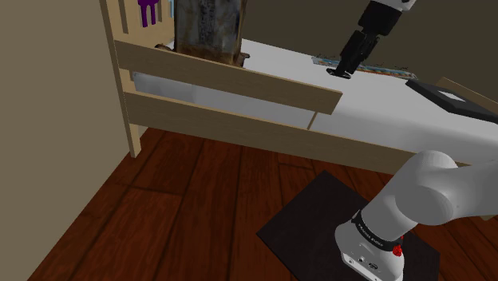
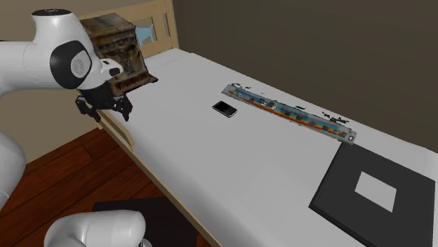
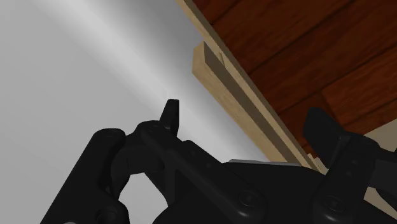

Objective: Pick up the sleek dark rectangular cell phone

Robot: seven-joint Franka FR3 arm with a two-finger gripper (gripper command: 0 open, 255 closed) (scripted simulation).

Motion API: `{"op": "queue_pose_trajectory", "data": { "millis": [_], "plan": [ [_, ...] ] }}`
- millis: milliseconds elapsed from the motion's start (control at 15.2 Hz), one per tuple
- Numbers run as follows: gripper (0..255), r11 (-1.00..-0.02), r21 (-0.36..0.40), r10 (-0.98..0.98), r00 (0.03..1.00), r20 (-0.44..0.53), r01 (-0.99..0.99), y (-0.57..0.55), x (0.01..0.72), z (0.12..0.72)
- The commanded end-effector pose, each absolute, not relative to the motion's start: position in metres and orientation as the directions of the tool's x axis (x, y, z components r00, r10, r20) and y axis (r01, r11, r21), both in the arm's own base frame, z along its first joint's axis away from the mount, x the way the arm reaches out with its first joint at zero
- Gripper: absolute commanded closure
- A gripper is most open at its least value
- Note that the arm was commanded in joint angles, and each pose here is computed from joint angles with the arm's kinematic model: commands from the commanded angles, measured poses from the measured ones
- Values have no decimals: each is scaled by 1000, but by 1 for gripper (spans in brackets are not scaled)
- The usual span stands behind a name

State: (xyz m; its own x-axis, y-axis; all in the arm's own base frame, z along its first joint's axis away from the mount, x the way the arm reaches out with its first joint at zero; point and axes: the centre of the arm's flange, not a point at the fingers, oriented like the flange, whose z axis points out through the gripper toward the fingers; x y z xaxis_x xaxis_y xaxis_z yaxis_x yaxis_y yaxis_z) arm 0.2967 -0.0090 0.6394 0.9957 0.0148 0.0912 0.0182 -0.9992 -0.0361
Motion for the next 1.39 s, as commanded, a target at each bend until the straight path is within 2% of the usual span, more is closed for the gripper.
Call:
{"op": "queue_pose_trajectory", "data": {
  "millis": [0, 1320],
  "plan": [
    [0, -999, -36, 15, 996, 91, 18, -9, 297, 639],
    [0, -955, -17, 294, 955, 46, 295, -265, 347, 606]
  ]
}}
